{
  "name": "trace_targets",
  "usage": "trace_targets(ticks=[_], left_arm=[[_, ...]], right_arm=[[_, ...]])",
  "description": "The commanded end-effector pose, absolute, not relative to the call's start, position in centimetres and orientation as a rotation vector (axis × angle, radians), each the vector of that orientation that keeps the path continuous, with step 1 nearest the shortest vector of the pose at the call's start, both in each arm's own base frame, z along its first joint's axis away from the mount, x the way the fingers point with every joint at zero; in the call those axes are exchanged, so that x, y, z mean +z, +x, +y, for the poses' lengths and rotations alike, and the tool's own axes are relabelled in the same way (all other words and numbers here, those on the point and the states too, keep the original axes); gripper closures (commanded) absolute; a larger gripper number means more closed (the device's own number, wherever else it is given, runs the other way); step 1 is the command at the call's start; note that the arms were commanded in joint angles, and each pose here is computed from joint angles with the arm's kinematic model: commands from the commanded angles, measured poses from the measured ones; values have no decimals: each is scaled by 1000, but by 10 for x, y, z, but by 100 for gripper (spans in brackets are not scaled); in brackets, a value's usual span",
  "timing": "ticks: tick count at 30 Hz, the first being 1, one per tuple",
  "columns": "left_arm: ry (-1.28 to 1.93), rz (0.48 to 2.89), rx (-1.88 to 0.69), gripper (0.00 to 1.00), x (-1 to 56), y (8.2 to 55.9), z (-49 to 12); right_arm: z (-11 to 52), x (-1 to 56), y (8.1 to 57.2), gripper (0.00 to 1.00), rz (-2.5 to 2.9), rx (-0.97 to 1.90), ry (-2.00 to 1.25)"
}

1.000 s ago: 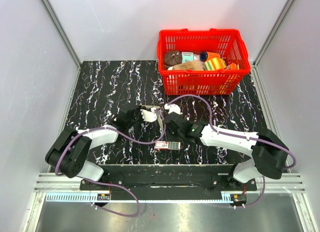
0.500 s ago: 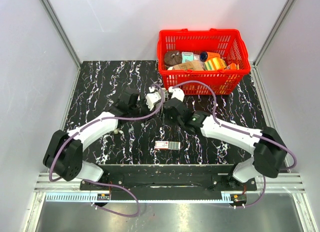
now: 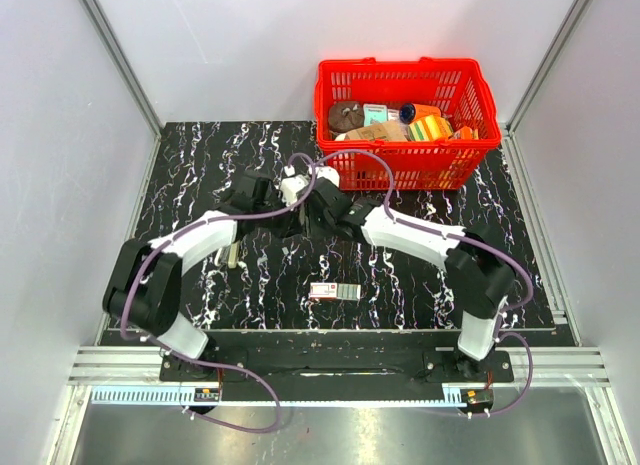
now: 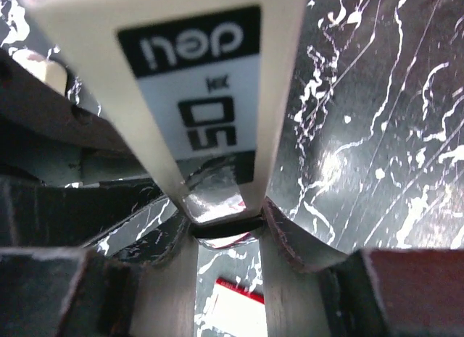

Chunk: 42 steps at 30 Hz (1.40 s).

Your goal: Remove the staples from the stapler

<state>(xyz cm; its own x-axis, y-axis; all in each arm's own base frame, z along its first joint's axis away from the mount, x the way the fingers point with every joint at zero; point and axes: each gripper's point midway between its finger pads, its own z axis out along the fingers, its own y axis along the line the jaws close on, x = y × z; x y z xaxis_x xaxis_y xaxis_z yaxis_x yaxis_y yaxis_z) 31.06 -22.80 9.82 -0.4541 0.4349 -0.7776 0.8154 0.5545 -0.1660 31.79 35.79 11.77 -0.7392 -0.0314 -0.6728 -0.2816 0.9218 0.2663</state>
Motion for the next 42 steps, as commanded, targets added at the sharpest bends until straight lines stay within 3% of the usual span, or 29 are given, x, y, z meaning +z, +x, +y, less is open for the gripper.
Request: trace_targets(ticks=[1, 4, 10, 25, 27, 30, 33, 42], left_arm=[[983, 2129, -1021, 88, 101, 301, -247], [933, 2156, -1069, 73, 97, 313, -243], [935, 2152, -1084, 56, 96, 313, -240], [774, 2155, -988, 52, 135, 325, -174], [767, 2154, -954, 46, 143, 319, -159], [770, 2164, -897, 42, 150, 305, -138], [786, 2164, -824, 41, 156, 291, -120], [755, 2114, -646, 40, 171, 267, -86]], right_arm=[[354, 152, 400, 100, 2156, 378, -94], [355, 138, 407, 100, 2178, 337, -113], [350, 115, 423, 100, 2222, 277, -121], [366, 92, 439, 100, 2274, 249, -231], [367, 87, 438, 88, 2299, 238, -239], [370, 89, 432, 53, 2295, 258, -239], [372, 92, 421, 37, 2280, 248, -248], [395, 126, 362, 37, 2177, 310, -258]])
